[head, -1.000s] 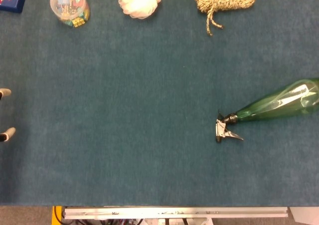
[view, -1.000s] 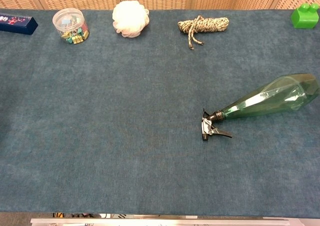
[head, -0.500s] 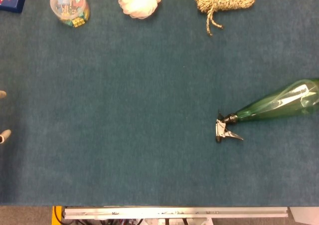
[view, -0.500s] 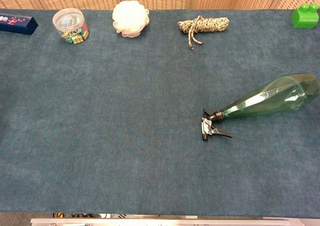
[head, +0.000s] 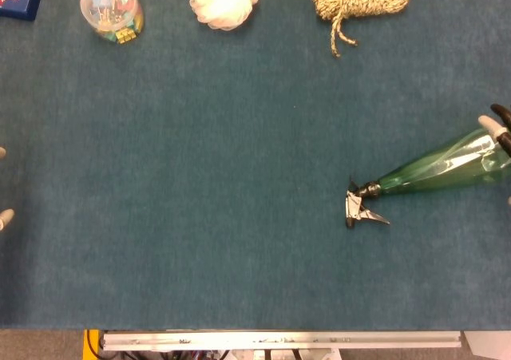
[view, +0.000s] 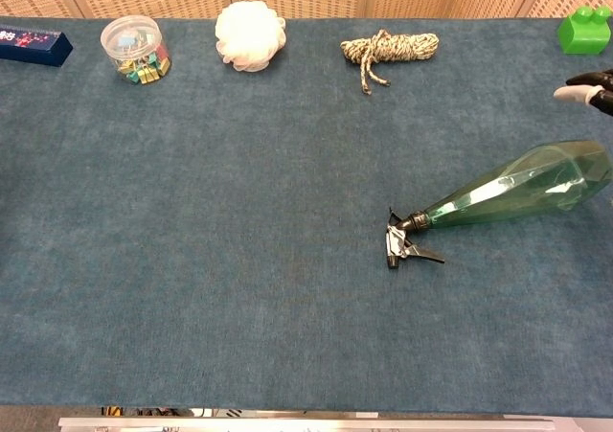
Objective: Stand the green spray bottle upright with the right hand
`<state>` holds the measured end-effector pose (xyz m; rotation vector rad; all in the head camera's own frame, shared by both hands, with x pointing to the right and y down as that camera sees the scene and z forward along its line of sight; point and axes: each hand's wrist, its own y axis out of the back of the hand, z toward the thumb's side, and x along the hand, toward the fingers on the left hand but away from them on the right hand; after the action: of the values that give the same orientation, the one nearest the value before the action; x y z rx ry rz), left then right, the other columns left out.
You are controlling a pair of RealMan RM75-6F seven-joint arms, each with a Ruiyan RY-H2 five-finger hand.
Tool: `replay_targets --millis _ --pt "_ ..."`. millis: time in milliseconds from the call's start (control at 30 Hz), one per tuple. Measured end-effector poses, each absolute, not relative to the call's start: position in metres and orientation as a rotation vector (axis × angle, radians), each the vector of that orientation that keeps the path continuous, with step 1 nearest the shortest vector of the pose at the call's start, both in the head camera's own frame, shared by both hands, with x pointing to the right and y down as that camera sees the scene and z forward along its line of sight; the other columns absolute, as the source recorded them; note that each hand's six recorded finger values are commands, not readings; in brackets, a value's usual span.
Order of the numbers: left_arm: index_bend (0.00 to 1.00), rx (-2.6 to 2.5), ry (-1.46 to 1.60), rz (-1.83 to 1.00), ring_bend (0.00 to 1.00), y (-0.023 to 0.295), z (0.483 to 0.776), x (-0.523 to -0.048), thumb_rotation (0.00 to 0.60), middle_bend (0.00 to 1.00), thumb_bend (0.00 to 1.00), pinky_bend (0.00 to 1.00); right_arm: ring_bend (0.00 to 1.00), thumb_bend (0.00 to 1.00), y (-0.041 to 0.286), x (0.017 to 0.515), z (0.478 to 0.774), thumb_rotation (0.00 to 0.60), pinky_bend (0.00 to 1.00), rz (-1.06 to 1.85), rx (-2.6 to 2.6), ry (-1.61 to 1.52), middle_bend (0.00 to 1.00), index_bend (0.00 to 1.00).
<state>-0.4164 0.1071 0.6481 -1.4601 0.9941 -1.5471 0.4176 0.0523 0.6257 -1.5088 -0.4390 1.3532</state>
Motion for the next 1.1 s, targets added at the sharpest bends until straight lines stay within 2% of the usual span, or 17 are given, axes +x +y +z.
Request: replay_targets --millis 367,1100 --pt "0.27 -1.456 0.998 -1.554 0.00 0.108 0.646 -0.419 0.600 0.07 0.00 0.00 0.00 0.00 0.040 0.398 0.647 0.600 0.08 1.454 -1.414 -0.248 0.04 0.06" --pt "0.27 -1.445 1.010 -1.560 0.00 0.109 0.642 -0.421 0.600 0.08 0.00 0.00 0.00 0.00 0.047 0.368 0.694 0.600 0.08 1.490 -1.362 -0.031 0.04 0.06"
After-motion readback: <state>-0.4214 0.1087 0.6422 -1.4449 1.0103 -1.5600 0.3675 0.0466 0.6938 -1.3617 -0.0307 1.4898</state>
